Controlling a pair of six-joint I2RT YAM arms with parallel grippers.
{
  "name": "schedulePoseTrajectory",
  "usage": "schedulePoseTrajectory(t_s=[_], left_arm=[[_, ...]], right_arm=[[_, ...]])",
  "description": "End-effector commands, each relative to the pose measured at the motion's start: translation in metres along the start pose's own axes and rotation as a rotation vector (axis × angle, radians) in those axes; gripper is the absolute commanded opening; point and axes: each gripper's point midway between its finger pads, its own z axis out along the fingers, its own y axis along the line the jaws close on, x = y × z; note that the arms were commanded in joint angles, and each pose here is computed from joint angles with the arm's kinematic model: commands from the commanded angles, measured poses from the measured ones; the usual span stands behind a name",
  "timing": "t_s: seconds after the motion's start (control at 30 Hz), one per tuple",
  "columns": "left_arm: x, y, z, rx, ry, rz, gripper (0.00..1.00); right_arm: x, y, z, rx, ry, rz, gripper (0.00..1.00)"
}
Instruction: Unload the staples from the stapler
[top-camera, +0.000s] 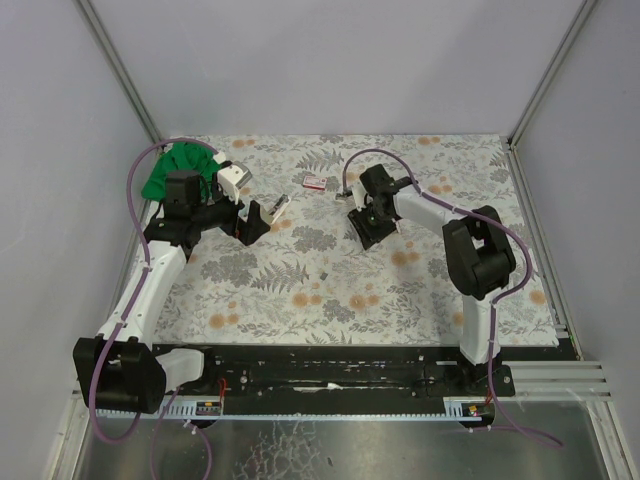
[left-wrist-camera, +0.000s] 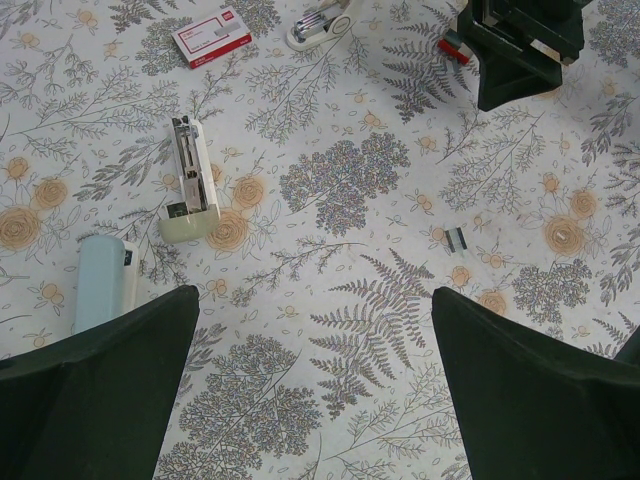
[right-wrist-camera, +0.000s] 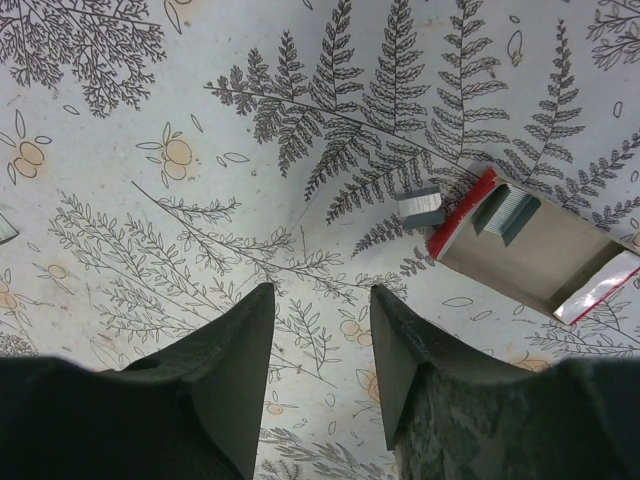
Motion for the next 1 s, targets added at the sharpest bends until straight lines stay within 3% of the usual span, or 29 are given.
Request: schedulePoseTrajectory(t_s=[0.0, 0.5, 0.97], left_arm=[[-0.009, 0.005, 0.002, -0.01, -0.042, 0.019, 1.0], [-0.008, 0.007, 0.002, -0.013, -0.042, 0.015, 1.0], [-0.007, 0.008, 0.002, -0.015, -0.041, 0.011, 1.0]], right_arm=[[-0.002, 0.007, 0.002, -0.023, -0.01, 0.03, 0.51], [0.001, -0.008, 0.023, 0.061, 0.007, 0.103, 0.64], [-0.023, -0.007, 0.029, 0.045, -0.036, 0.133, 0.67]])
